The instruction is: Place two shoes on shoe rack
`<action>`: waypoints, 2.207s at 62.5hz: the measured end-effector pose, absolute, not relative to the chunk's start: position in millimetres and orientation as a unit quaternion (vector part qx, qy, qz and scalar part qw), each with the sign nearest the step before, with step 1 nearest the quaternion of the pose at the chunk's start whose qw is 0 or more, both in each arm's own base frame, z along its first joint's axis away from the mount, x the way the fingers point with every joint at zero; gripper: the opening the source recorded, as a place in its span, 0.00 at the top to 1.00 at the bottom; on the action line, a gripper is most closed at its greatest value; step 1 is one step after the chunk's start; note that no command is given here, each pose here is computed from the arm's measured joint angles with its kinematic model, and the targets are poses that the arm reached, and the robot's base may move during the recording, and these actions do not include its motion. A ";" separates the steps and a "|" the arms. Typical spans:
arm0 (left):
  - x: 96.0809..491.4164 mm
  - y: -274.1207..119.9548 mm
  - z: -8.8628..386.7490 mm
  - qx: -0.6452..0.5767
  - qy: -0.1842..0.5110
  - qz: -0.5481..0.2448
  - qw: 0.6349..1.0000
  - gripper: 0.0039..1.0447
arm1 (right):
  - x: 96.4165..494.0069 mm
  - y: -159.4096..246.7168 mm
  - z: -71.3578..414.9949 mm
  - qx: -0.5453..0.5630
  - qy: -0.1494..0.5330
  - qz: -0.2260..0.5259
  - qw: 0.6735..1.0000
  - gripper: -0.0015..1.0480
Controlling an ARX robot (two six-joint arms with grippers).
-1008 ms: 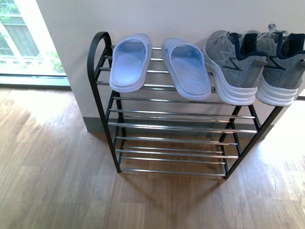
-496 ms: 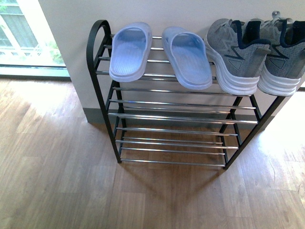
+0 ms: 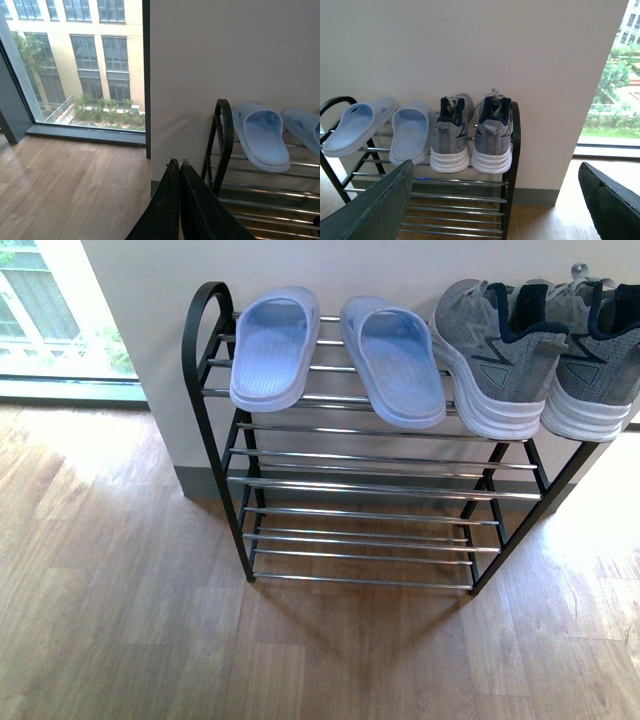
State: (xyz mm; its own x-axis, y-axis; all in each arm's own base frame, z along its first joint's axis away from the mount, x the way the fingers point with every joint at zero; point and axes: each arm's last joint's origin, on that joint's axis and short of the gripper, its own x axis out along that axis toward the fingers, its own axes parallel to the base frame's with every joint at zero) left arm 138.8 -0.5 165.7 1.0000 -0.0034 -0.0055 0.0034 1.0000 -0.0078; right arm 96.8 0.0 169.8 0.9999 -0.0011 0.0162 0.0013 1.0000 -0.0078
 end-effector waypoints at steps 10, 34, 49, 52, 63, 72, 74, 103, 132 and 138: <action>131.0 -0.5 169.1 -0.004 -0.003 -0.002 1.000 0.99 | 96.8 0.0 169.8 -0.004 -0.008 -0.001 1.000 0.09; 118.7 -0.4 171.3 -0.004 -0.007 -0.002 1.000 0.99 | 96.8 0.0 169.8 -0.004 -0.008 -0.001 1.000 0.09; 112.9 -0.4 171.3 -0.004 -0.007 -0.002 1.000 0.99 | 96.8 0.0 169.8 -0.004 -0.008 -0.001 1.000 0.09; 112.2 -0.4 171.1 -0.004 -0.007 -0.002 1.000 0.99 | 96.8 0.0 169.8 -0.004 -0.008 -0.001 1.000 0.09; 109.0 -0.4 171.1 -0.004 -0.008 -0.002 1.000 0.99 | 96.8 0.0 169.8 -0.004 -0.008 -0.001 1.000 0.09; 98.6 -0.4 167.0 -0.004 0.003 -0.002 1.000 0.99 | 96.8 0.0 169.8 -0.004 -0.008 -0.001 1.000 0.09; 98.1 -0.4 167.5 -0.004 0.000 -0.002 1.000 0.99 | 96.8 0.0 169.8 -0.004 -0.008 -0.001 1.000 0.09; 97.8 -0.2 167.1 -0.004 0.001 -0.001 1.000 0.46 | 96.8 0.0 169.8 -0.004 -0.008 0.000 1.000 0.09; 97.8 -0.2 167.1 -0.003 0.001 -0.001 1.000 0.09 | 96.8 0.0 169.7 -0.004 -0.008 0.000 1.000 0.09; 97.8 -0.2 167.1 -0.003 0.001 -0.001 1.000 0.09 | 96.8 0.0 169.7 -0.004 -0.008 -0.001 1.000 0.09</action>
